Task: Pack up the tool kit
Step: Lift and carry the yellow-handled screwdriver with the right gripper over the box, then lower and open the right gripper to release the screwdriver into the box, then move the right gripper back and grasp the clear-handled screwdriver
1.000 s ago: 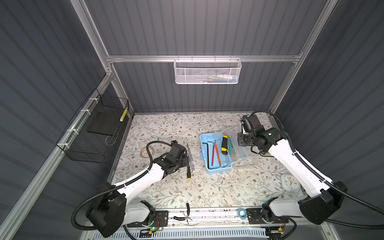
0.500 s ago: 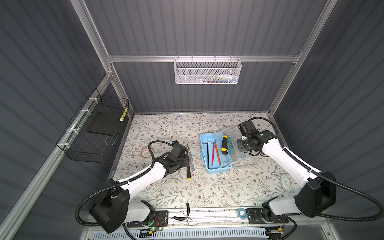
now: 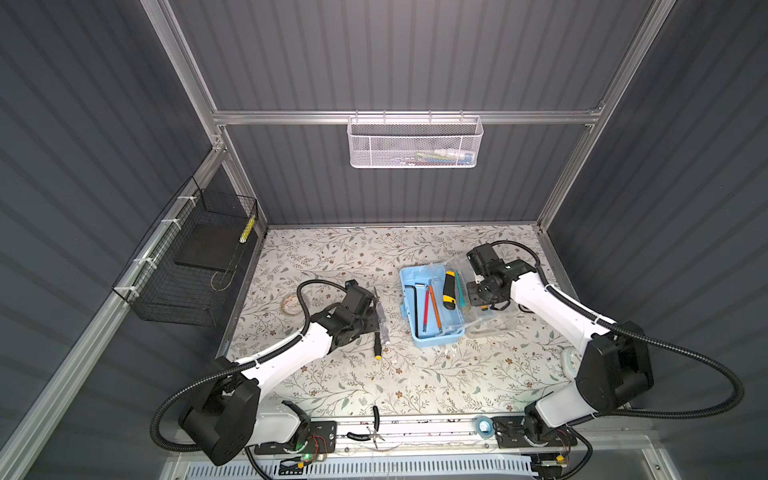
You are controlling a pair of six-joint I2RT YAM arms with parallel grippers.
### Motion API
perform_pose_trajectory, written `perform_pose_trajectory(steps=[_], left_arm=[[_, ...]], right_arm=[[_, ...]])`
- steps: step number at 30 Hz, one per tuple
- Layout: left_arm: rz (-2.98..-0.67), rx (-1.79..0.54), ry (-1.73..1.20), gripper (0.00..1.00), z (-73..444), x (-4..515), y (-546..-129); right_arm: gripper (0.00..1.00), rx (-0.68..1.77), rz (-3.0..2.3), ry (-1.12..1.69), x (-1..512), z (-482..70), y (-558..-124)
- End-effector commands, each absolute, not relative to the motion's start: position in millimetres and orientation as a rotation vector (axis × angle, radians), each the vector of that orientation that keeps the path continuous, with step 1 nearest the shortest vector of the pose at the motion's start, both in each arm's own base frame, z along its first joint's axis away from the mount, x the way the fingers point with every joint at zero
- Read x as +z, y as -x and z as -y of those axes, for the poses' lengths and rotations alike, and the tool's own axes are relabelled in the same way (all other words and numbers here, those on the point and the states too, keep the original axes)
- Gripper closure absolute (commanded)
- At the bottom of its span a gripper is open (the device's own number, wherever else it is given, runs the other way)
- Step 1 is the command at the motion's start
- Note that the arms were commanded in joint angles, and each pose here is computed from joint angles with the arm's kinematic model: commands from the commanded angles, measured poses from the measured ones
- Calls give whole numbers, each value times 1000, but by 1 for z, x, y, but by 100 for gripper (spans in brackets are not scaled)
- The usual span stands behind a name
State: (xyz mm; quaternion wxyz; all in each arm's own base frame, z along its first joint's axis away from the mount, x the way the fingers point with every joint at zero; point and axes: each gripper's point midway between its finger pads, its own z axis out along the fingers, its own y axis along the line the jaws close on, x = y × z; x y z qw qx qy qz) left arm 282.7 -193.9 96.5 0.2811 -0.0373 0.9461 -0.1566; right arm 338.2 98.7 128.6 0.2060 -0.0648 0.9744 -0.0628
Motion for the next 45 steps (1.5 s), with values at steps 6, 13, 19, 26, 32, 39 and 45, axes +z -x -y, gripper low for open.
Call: perform_pose_trajectory(steps=[6, 13, 19, 26, 32, 39, 45], left_arm=[[-2508, -394, 88, 44, 192, 106, -289], [-2503, -375, 77, 44, 189, 110, -288], [-2518, -367, 67, 44, 186, 108, -283], [-2499, -373, 128, 44, 171, 108, -269], [-2483, -410, 153, 44, 164, 109, -258], [-2498, -477, 210, 45, 166, 93, -249], [-2492, -519, 252, 45, 166, 87, -246]], right_arm=[[56, -107, -2716, 162, 140, -110, -343], [49, -26, -2594, 155, 201, -128, -342], [53, 202, -2472, 191, 251, -185, -328], [62, 437, -2447, 306, 253, -268, -303], [64, 525, -2551, 424, 205, -327, -283], [66, 511, -2665, 539, 141, -376, -275], [66, 442, -2751, 607, 97, -388, -273]])
